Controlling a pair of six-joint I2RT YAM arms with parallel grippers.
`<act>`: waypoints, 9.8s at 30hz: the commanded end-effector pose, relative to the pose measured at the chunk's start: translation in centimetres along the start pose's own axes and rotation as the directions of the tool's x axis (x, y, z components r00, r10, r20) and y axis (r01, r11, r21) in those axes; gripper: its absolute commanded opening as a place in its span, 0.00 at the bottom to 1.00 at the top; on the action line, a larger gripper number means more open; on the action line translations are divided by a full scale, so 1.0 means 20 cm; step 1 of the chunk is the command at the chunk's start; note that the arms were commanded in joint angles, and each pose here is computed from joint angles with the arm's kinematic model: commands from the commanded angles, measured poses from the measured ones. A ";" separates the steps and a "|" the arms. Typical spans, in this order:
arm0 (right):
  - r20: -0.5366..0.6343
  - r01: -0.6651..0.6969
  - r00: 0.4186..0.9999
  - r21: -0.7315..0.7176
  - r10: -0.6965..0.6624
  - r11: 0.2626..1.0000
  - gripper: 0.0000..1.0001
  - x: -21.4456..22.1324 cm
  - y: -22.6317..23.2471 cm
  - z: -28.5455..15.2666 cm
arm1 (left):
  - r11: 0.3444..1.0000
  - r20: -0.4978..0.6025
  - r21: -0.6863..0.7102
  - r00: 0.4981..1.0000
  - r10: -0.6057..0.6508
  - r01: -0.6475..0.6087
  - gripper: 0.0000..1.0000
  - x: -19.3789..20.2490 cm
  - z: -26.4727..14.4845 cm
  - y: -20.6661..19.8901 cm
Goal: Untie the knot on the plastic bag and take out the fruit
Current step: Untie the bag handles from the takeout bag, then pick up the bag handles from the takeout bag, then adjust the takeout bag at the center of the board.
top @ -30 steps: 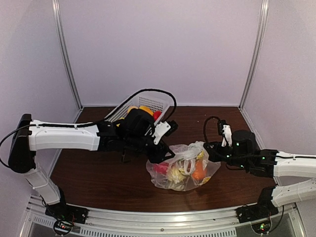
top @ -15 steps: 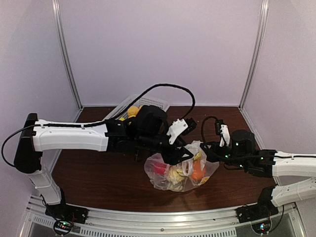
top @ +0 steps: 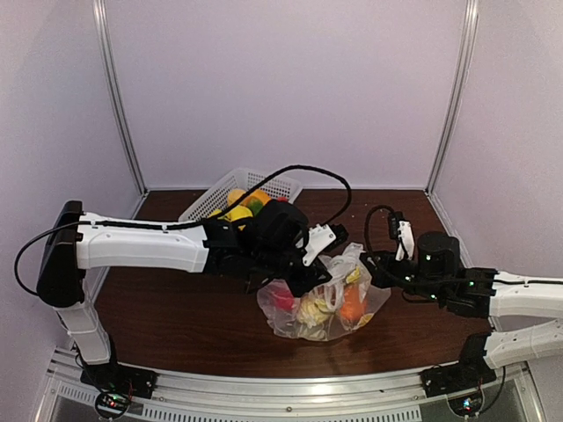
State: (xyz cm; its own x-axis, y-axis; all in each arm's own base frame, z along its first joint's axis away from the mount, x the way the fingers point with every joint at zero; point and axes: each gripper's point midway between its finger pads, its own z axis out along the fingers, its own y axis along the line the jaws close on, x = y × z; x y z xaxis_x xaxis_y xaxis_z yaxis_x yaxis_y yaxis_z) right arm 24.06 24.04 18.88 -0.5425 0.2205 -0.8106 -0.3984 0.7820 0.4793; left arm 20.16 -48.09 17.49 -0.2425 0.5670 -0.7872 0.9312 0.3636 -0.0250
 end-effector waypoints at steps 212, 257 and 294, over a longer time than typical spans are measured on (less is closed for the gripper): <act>0.121 0.403 0.903 -0.575 -0.413 0.712 1.00 -0.57 0.53 -0.53 | 0.903 0.354 0.187 0.831 -0.429 0.387 0.00 -0.40 -0.64 0.37; 0.222 0.257 0.871 0.555 -0.438 0.791 0.00 -1.73 0.00 -0.47 | 0.923 0.504 -0.134 0.826 -0.251 0.361 0.00 -0.74 -1.18 0.75; 0.096 0.101 0.989 0.148 -0.116 0.984 0.92 -0.69 -0.08 -0.74 | 0.843 0.327 0.179 0.778 -0.536 0.507 0.76 0.15 -0.82 0.08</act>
State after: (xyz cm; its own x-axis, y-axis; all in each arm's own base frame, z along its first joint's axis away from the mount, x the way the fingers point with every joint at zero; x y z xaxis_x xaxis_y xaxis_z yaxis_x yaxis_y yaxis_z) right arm 21.80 11.54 32.67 -0.4630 0.2277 -0.8566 -0.3081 0.8649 0.3964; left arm 17.10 -33.92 24.55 -0.5367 0.0726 -0.8406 0.7641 0.4643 -0.4478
